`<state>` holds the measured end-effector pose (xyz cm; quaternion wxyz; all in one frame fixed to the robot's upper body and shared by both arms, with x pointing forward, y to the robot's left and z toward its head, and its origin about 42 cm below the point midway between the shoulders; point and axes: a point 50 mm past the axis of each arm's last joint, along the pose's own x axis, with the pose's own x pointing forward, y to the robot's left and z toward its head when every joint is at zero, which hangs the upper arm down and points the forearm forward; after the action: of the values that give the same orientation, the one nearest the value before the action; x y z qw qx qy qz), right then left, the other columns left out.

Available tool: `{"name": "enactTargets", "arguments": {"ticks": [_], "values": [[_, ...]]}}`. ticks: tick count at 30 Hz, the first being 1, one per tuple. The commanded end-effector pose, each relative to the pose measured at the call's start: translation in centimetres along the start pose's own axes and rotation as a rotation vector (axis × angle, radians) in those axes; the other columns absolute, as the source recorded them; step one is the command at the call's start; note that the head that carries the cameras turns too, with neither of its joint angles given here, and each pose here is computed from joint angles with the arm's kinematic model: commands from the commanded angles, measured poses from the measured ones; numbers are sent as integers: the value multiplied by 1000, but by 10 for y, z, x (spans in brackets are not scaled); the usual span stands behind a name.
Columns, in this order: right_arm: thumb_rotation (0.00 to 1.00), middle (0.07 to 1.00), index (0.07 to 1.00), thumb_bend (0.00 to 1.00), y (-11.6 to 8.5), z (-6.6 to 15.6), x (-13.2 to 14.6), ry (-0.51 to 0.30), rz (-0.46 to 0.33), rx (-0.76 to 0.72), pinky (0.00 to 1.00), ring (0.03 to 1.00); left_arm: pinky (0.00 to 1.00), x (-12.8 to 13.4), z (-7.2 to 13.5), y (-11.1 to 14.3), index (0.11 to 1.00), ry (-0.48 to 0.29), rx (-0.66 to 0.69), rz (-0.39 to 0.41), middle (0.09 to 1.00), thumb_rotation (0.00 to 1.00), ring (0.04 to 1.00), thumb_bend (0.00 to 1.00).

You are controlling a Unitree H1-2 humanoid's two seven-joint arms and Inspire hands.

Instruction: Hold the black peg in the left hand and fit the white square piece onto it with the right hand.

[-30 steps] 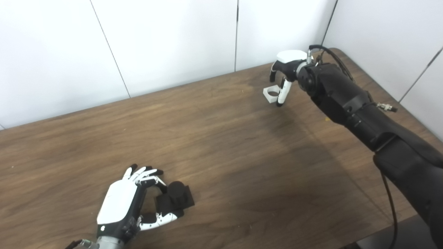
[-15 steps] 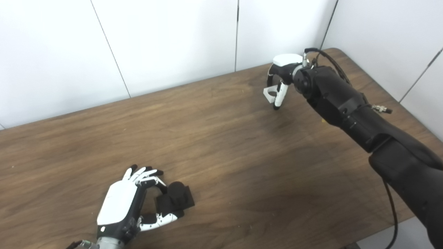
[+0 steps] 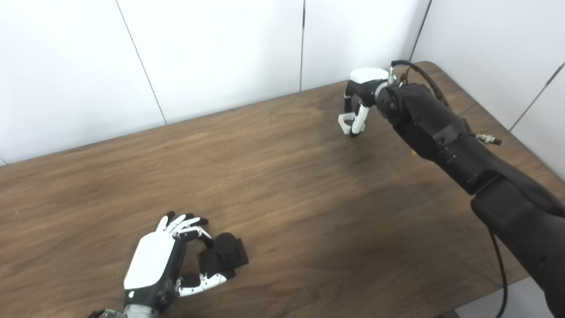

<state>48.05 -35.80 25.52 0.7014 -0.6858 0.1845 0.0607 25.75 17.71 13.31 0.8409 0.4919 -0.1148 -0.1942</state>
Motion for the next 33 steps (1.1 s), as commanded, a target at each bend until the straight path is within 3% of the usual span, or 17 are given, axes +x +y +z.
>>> {"name": "enactTargets", "arguments": {"ticks": [1,6,15,24,33], "values": [[138,855,489,525,-32,-9,-6,7,-85,7,1000,982,1000,-7,-2,-6,487,15,18,-43,792,49,890,520],[135,837,487,525,-30,-10,-8,-2,-91,8,986,960,1000,-8,-2,-6,486,17,16,-40,793,49,892,520],[131,814,486,524,-22,-6,-10,-23,-73,-17,876,893,1000,-9,-2,-5,486,22,10,-37,792,47,894,520],[132,804,487,524,-16,-8,-14,-58,-67,-29,915,901,1000,-9,1,-7,486,19,10,-43,794,48,897,519],[133,775,485,524,-35,17,-47,-281,-171,-96,991,938,1000,-7,4,-11,486,23,19,-51,796,50,902,520]]}}
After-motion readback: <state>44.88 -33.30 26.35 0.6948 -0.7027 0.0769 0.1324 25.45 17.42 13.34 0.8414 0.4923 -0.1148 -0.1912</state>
